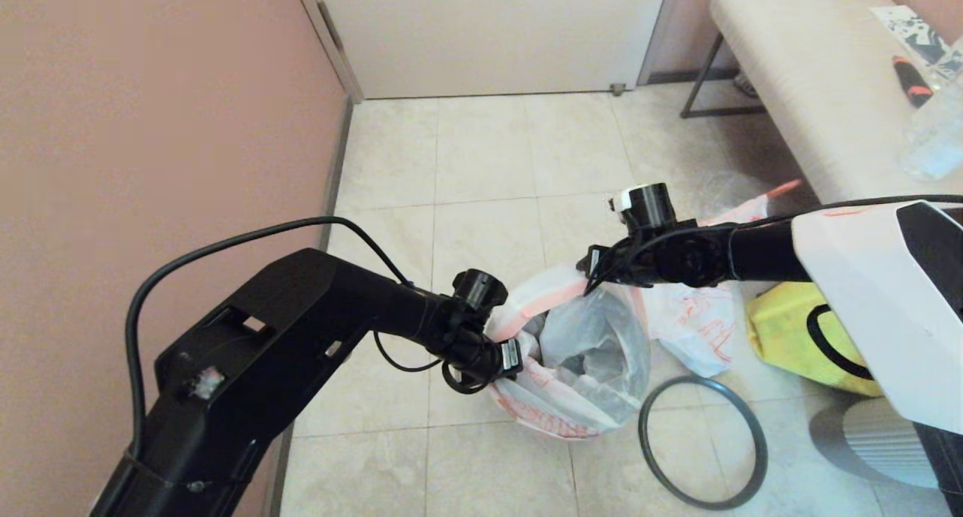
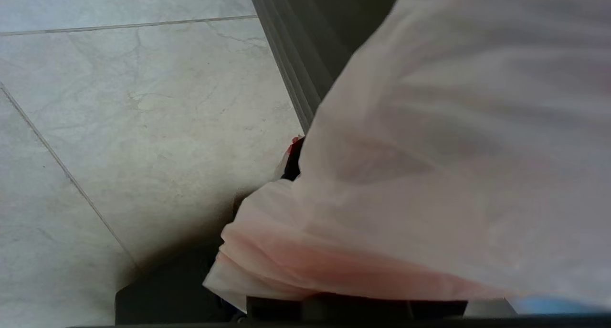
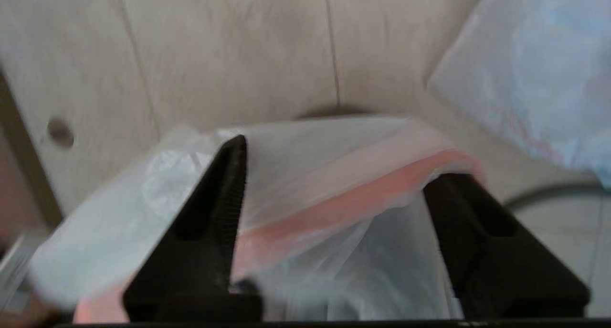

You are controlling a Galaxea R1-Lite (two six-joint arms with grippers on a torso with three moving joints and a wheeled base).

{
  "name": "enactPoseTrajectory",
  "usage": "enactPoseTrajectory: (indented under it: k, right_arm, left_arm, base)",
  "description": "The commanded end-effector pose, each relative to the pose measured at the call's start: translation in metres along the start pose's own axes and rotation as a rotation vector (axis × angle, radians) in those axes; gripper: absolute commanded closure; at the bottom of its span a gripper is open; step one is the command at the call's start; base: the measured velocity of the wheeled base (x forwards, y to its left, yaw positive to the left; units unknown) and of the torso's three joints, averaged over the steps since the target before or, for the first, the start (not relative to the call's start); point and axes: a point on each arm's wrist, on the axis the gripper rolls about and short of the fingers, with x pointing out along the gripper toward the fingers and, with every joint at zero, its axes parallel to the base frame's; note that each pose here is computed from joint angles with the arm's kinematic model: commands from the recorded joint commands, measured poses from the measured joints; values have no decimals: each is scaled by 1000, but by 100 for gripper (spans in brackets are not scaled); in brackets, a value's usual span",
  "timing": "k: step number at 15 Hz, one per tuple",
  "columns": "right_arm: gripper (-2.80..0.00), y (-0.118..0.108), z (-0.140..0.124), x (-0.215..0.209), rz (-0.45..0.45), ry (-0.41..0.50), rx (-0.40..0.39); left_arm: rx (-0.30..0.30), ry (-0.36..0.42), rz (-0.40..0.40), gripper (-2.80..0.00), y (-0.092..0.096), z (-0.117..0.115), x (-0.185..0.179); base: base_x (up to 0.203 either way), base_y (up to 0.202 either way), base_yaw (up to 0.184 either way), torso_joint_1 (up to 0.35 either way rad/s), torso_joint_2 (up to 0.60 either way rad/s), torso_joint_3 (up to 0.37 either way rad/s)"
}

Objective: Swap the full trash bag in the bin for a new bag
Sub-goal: Put the new garbage bag on the trash can

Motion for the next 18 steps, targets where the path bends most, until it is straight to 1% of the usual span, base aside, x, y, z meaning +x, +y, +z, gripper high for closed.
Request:
enactPoseTrajectory:
  k: [1, 3, 5, 6, 7, 8, 12, 15, 18]
  right_arm:
    - [-280, 2, 8, -29, 24, 17, 7]
    - [-280, -2, 2, -34, 23, 54, 12]
    - [-280, -6, -4, -33, 11, 73, 12]
    - [-280, -6, -5, -38, 15, 69, 11]
    - [0, -6, -9, -39, 18, 70, 9]
    - [0, -6, -10, -38, 26, 57, 10]
    - [0, -11, -14, -29, 12, 52, 9]
    - [0, -2, -29, -16, 14, 70, -33]
    - [0, 12, -47, 4, 54, 51, -84]
  left_arm:
    - [-4, -2, -1, 0, 0, 1, -1]
    - [-5, -1, -1, 0, 0, 0, -1]
    - [-6, -2, -1, 0, 0, 1, -1]
    - [-6, -3, 0, 0, 0, 1, -1]
    - [-7, -4, 0, 0, 0, 1, -1]
    - [-5, -3, 0, 0, 0, 1, -1]
    - [-5, -3, 0, 0, 0, 1, 0]
    - [-4, -4, -1, 0, 0, 1, 0]
    - [-5, -1, -1, 0, 0, 1, 0]
  base:
    - [0, 0, 0, 0, 0, 0]
    - [0, 0, 0, 0, 0, 0]
    - [0, 0, 0, 0, 0, 0]
    - [0, 0, 0, 0, 0, 0]
    - [0, 0, 0, 0, 0, 0]
    - [0, 0, 0, 0, 0, 0]
    - [0, 0, 0, 0, 0, 0]
    - [0, 0, 0, 0, 0, 0]
    - [0, 0, 0, 0, 0, 0]
